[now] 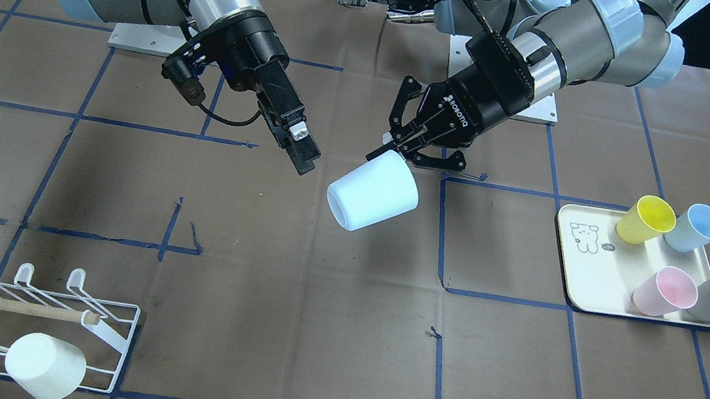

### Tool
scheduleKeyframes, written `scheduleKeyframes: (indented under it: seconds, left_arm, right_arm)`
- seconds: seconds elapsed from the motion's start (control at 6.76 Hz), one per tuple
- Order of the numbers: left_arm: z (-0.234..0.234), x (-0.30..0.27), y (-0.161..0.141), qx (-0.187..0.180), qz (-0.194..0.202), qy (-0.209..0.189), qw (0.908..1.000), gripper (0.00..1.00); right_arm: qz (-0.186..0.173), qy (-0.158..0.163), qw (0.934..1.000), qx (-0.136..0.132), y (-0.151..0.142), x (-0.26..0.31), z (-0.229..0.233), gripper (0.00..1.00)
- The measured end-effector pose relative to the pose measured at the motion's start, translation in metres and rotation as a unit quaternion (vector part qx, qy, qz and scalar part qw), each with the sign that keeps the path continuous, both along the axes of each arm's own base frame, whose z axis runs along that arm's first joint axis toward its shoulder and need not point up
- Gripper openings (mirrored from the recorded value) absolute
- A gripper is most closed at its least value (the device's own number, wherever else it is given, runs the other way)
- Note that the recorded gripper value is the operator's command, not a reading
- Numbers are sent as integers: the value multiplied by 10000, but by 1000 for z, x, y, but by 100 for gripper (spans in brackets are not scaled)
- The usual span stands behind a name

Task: Transfer IKEA cup to right arm and place on rack

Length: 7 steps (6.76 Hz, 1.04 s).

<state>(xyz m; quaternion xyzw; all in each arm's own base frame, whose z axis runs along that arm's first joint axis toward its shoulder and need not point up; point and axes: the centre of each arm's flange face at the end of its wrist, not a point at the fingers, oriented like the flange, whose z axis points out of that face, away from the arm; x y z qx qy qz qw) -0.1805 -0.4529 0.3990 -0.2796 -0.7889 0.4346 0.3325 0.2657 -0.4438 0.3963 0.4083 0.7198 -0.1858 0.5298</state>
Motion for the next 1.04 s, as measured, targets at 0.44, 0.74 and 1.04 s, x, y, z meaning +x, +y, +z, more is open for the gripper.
scheduleKeyframes:
  seconds: [0.44,0.74,1.04]
  left_arm:
    - [1,0,0,12,22,9,10000,0]
    - [2,0,0,16,30,16,10000,0]
    - [2,0,0,11,37,15,10000,0]
  right_arm:
    - [251,133,9996,18,-8,22,0,93]
    - [295,166,9994,68,-17,31,0,93]
    - [301,189,9993,66,-23,37,-1,93]
